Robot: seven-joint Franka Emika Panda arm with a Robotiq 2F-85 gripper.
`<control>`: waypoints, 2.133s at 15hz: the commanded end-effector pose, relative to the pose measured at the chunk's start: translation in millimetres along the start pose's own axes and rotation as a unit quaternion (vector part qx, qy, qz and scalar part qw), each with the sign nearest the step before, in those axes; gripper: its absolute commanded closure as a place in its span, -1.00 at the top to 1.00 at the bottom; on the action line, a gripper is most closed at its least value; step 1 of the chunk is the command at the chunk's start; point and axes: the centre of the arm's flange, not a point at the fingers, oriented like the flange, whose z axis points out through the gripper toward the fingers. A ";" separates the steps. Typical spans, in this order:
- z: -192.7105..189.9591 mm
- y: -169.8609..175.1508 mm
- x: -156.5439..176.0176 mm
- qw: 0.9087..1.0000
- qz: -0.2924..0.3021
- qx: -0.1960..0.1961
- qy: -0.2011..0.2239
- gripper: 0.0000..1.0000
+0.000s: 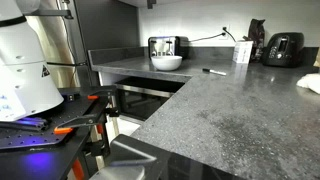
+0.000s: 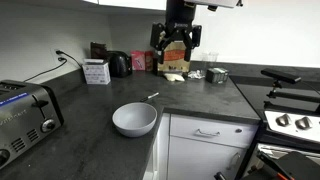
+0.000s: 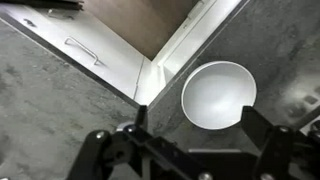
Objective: Move the grey bowl to the right side of the counter
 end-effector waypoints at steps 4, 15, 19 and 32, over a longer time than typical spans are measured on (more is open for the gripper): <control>-0.3 -0.1 0.1 1.000 0.000 0.000 0.000 1.00; 138.0 3.3 61.0 0.998 0.044 0.031 -0.017 1.00; 193.5 10.2 80.3 0.996 0.016 0.078 -0.045 1.00; 252.6 -3.1 104.4 0.983 0.033 0.135 -0.118 -0.39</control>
